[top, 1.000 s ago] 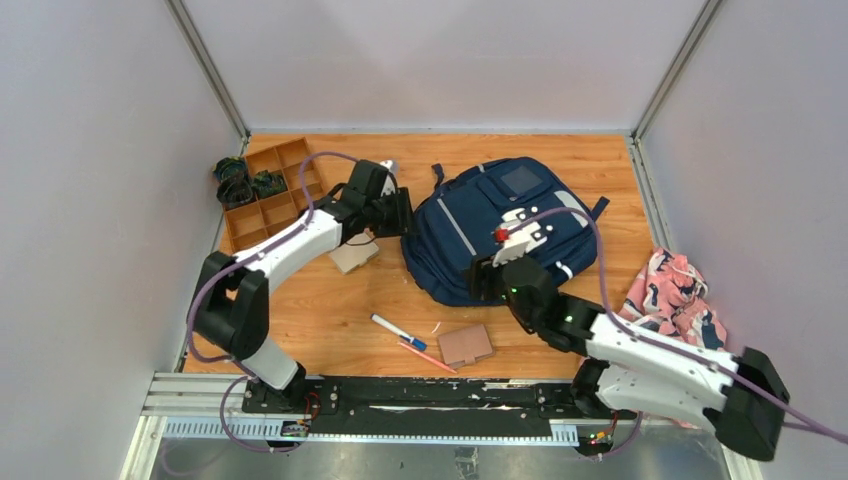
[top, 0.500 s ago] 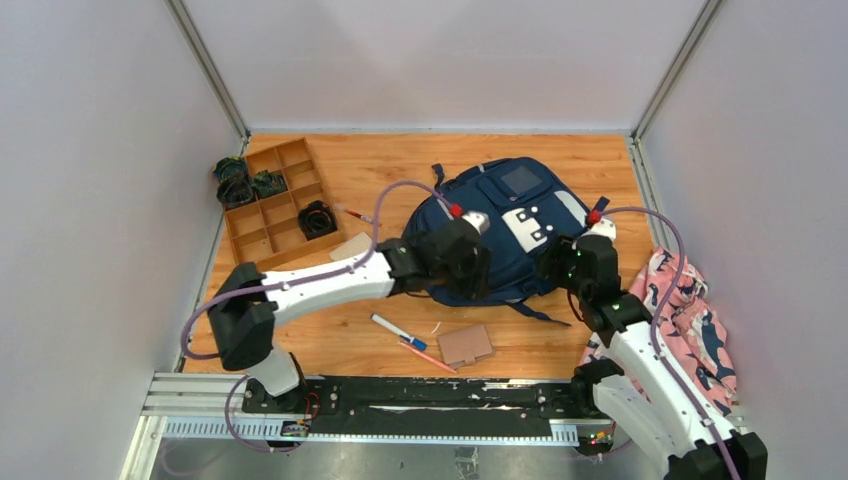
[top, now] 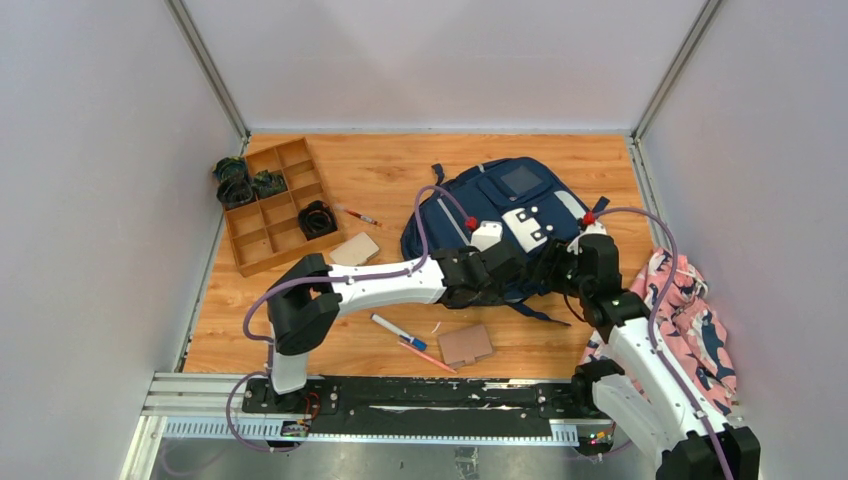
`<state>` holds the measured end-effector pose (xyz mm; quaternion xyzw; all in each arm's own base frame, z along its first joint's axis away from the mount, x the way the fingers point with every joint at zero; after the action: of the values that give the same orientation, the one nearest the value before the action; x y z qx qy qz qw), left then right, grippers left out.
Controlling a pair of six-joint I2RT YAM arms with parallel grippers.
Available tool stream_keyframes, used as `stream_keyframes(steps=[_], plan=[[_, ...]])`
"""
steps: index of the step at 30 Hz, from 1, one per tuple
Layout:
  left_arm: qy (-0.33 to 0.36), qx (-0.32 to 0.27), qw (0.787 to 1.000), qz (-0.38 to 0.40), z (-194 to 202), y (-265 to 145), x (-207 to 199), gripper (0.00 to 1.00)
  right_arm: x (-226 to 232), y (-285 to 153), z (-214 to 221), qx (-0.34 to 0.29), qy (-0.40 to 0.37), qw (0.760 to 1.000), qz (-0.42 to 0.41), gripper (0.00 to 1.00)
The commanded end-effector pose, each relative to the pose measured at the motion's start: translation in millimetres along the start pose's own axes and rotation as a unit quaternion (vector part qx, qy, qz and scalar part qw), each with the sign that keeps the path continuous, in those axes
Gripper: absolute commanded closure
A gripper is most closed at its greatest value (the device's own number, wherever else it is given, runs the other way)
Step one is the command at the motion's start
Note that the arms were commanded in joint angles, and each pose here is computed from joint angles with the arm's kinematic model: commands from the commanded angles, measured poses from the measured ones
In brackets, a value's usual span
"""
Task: Pack the student bag
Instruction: Unzip the student bag at the center of the board.
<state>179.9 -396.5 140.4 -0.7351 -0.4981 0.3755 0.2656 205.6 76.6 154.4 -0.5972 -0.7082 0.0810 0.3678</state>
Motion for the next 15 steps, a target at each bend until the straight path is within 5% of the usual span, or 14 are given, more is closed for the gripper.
stream_keyframes(steps=[1,8,15], plan=[[-0.016,-0.049,0.997,-0.062,-10.0,5.2,5.6,0.52,-4.4,1.3,9.0,0.014,0.002,1.0,-0.004,0.36],[-0.015,-0.048,0.994,-0.097,-3.5,11.6,17.4,0.58,-4.9,4.8,12.2,0.021,0.003,1.0,-0.007,0.36],[-0.021,-0.05,0.994,-0.098,-3.1,8.2,20.4,0.76,-6.4,8.8,17.7,0.027,0.012,1.0,-0.008,0.37]])
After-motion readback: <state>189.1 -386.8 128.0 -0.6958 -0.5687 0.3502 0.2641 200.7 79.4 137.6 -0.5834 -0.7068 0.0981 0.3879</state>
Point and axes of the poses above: each gripper's point midway between its finger pads, its own y axis out along the fingers, its own x axis along the line the jaws close on, z = x × y, the point moved 6 cm from there along -y, back along the fingers, and after that the axes turned 2 degrees about -y, right-handed, at the moved point
